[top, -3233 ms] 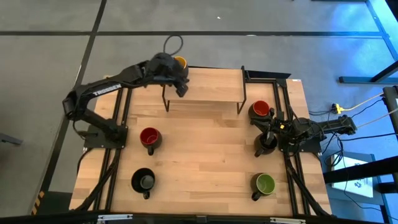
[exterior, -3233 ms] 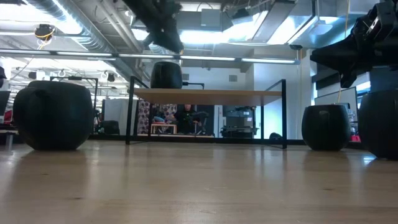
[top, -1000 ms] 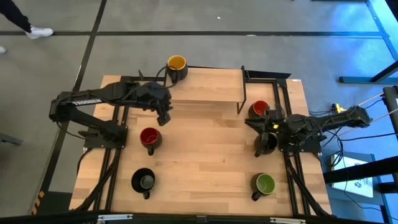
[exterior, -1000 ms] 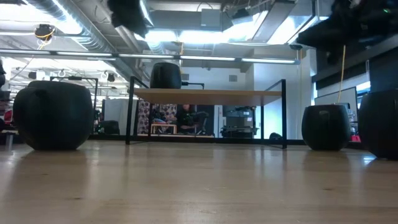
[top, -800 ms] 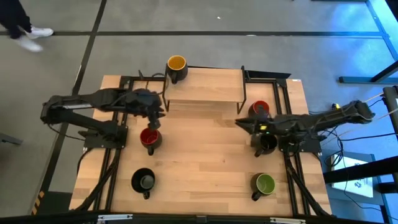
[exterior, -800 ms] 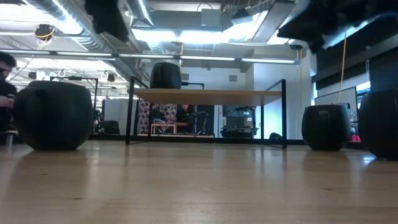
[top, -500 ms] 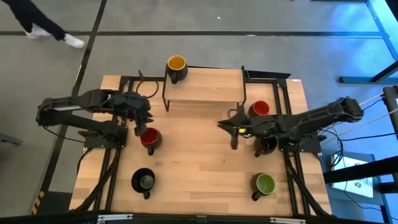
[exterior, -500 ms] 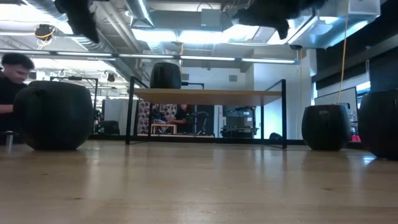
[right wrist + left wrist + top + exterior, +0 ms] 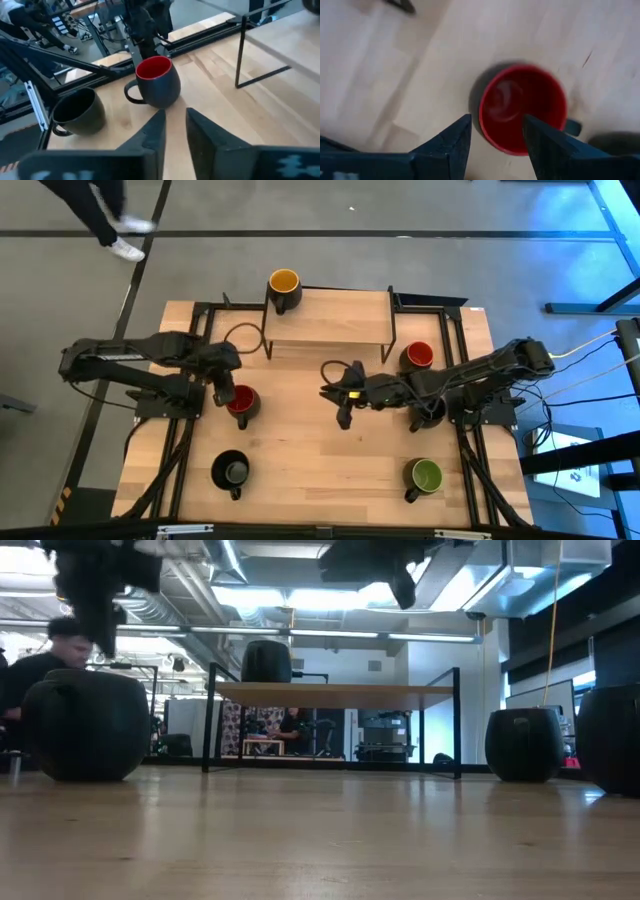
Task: Place coffee mugs
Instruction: Put the red mug on the shelf
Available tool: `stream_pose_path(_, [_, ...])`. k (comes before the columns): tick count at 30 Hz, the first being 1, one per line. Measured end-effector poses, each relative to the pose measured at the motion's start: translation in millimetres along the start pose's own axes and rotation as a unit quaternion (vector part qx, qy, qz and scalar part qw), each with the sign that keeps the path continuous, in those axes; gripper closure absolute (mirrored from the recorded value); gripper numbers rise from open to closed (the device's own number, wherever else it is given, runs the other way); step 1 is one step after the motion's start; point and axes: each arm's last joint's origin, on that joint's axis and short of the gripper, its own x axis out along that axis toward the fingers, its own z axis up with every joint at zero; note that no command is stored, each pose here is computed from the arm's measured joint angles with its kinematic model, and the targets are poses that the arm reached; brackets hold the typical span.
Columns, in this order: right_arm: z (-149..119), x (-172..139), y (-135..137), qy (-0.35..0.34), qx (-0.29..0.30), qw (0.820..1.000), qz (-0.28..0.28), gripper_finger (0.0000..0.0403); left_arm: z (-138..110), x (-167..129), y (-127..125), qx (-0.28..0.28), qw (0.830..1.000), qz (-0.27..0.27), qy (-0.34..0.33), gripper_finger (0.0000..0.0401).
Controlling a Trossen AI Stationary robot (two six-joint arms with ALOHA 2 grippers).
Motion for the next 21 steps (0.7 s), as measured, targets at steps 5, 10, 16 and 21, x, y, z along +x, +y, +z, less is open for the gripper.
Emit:
stream_pose_path(5, [-5.6,2.7,-5.4,0.027,0.02,0.999,-0.018,0.0257,-10.6,24.7,4.6,-0.024,0.999,0.021,0.027,0.023])
stream_pose_path(10, [-7.5,4.0,-12.6,0.045,0.031,0.998,-0.036,0.0203,-11.1,34.4,5.4,-0.028,0.999,0.027,0.013,0.0231])
stream_pose_path(16, [-7.8,3.9,-12.3,0.047,0.03,0.998,-0.033,0.0181,-15.9,49.7,7.4,-0.028,0.999,0.03,0.011,0.0231])
stream_pose_path(21, [-7.9,3.9,-12.4,0.048,0.029,0.998,-0.034,0.0187,-17.5,62.5,7.9,-0.029,0.999,0.023,-0.005,0.0236])
